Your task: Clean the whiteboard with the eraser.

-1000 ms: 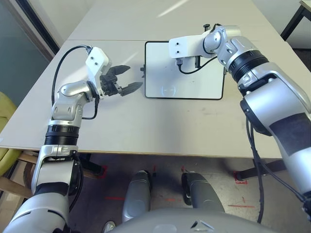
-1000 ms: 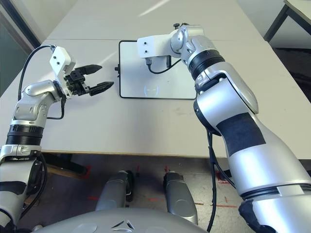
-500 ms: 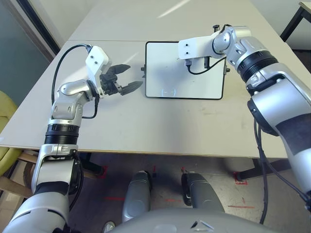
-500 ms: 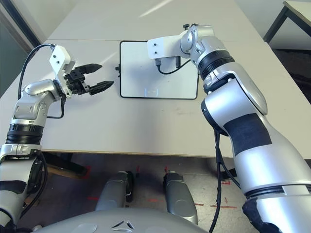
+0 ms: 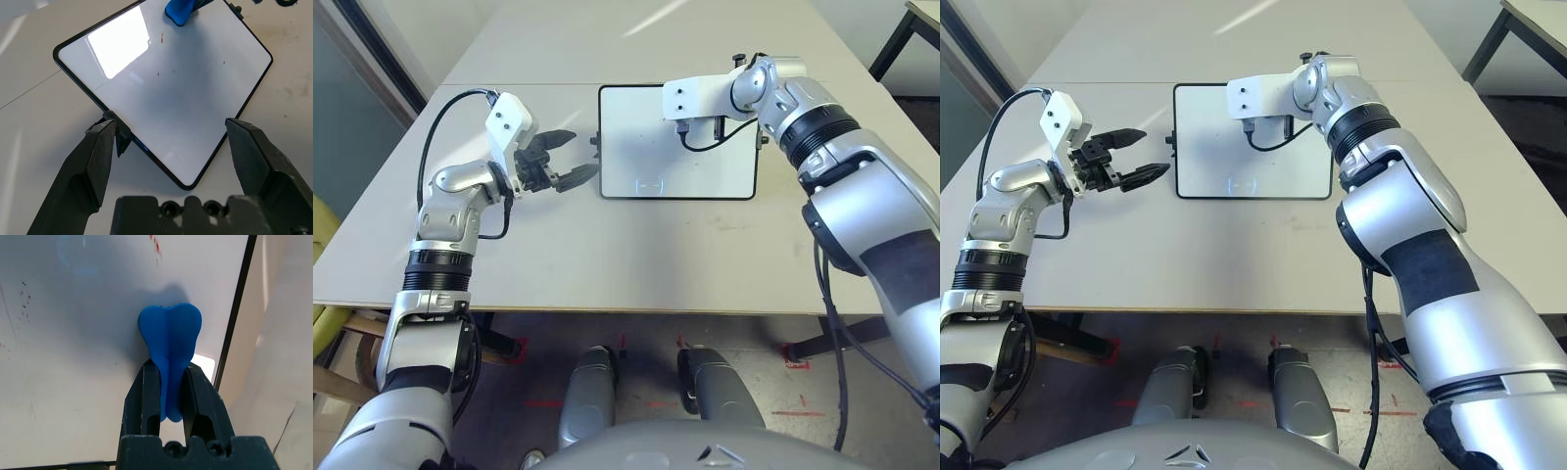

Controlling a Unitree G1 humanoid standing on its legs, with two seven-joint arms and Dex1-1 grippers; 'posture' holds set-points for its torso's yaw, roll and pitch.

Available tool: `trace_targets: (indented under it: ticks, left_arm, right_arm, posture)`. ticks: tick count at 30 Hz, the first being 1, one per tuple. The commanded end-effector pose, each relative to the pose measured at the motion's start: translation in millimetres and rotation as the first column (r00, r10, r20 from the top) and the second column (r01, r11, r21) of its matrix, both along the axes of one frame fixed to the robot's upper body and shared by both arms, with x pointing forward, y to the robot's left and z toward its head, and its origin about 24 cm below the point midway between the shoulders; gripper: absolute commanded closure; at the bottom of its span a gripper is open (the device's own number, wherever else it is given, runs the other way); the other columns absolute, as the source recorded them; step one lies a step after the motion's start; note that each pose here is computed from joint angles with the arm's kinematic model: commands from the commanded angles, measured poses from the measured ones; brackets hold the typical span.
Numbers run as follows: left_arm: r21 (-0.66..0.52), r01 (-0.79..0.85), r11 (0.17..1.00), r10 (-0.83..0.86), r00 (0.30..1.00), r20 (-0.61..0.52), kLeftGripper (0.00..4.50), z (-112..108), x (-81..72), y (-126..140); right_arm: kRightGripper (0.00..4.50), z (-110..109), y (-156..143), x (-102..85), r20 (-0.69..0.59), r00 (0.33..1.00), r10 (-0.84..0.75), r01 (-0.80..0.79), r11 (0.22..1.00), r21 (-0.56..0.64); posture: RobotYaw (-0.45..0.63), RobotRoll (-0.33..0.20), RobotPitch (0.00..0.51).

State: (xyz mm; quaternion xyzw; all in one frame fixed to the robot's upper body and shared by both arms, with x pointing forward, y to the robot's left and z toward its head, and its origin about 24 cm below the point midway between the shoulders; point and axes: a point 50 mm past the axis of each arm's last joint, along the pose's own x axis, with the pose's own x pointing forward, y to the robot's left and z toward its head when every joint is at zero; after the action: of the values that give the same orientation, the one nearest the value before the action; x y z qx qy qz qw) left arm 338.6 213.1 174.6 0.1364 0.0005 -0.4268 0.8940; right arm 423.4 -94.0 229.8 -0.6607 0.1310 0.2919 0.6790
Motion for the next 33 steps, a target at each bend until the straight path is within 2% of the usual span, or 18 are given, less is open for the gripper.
trace_targets:
  ticks: [1, 22, 33]
  left_arm:
    - [-0.002, 0.002, 1.0, -0.002, 1.0, -0.007, 0.0, -1, 0.1, -2]
    - [-0.009, -0.01, 1.0, 0.01, 1.0, -0.007, 0.0, -3, -2.0, 0]
    - [-0.011, -0.014, 1.0, 0.014, 1.0, -0.007, 0.0, -4, -2.5, 0]
  right_arm:
    - [4.08, -7, 6, -1.2, -0.034, 0.999, 0.008, -0.008, 1.0, 0.004]
    - [4.08, -5, 40, -5.6, -0.01, 0.997, 0.075, -0.074, 0.996, 0.046]
    - [4.08, -9, 43, -6.8, -0.021, 0.996, 0.09, -0.089, 0.995, 0.035]
  posture:
    - [-0.06, 0.0, 0.106]
    - [-0.03, 0.0, 0.1]
    - [-0.03, 0.0, 0.102]
